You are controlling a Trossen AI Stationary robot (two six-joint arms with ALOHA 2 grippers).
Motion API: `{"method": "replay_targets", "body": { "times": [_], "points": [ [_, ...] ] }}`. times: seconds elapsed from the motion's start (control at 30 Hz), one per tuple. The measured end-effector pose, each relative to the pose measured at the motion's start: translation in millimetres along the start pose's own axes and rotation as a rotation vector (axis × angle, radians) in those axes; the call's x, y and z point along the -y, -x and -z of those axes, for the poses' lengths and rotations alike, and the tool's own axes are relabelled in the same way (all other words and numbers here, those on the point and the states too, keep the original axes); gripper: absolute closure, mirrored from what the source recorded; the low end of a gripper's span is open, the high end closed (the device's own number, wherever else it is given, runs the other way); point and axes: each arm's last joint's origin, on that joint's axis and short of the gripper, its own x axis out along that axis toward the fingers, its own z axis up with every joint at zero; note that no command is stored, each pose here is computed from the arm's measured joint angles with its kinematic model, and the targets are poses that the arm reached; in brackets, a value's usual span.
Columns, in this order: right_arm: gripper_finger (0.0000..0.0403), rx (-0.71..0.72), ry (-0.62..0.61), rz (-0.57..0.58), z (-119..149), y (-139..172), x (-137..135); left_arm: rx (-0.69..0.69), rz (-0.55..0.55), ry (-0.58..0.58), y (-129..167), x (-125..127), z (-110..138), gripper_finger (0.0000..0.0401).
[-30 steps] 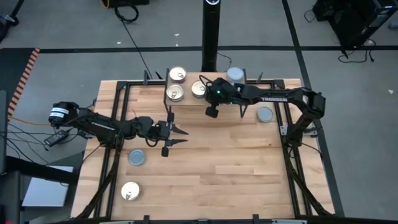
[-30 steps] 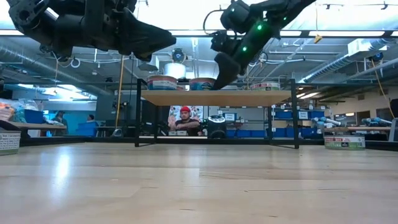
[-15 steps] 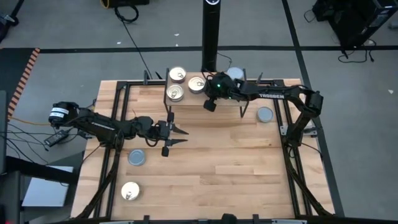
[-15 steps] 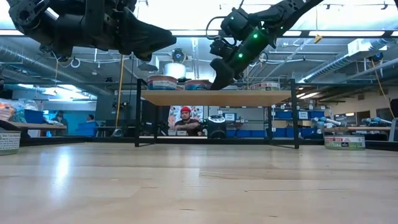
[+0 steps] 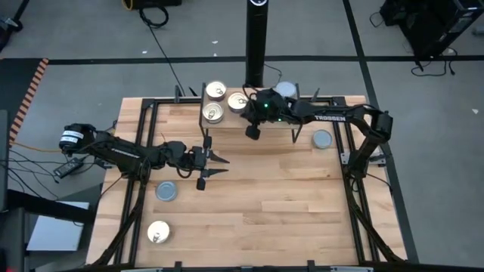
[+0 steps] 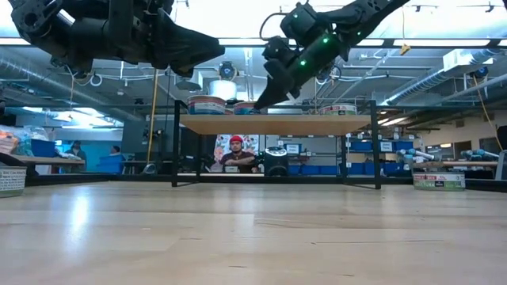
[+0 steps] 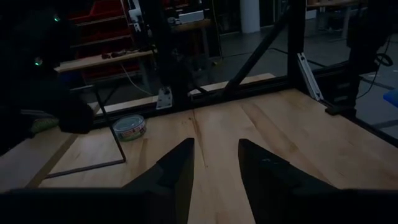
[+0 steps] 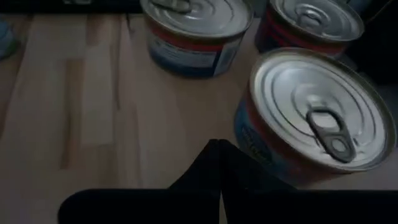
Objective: Stack canned seafood by type on shelf
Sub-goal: Put the top blue tuna can on the shelf
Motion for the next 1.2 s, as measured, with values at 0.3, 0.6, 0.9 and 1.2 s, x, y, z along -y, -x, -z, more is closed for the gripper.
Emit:
{"method": "replay_targets", "body": {
  "times": [0.3, 0.6, 0.9, 1.2],
  "points": [
    [0.0395, 0.012, -0.009, 0.000, -14, -5, 1, 0.009, -0.004, -0.004, 0, 0, -1, 0.0271],
    [0.0395, -0.148, 0.070, -0.006, -44, -20, -9, 0.005, -0.026, -0.001, 0, -5, 0, 0.0270],
    [0.0395, -0.222, 0.080, 0.039, -34, -35, -5, 0.003, -0.023, -0.004, 0, -5, 0, 0.0270],
    [0.0395, -0.197, 0.082, 0.049, -41, -22, -1, 0.003, -0.022, -0.006, 0, -5, 0, 0.0270]
  ]
}}
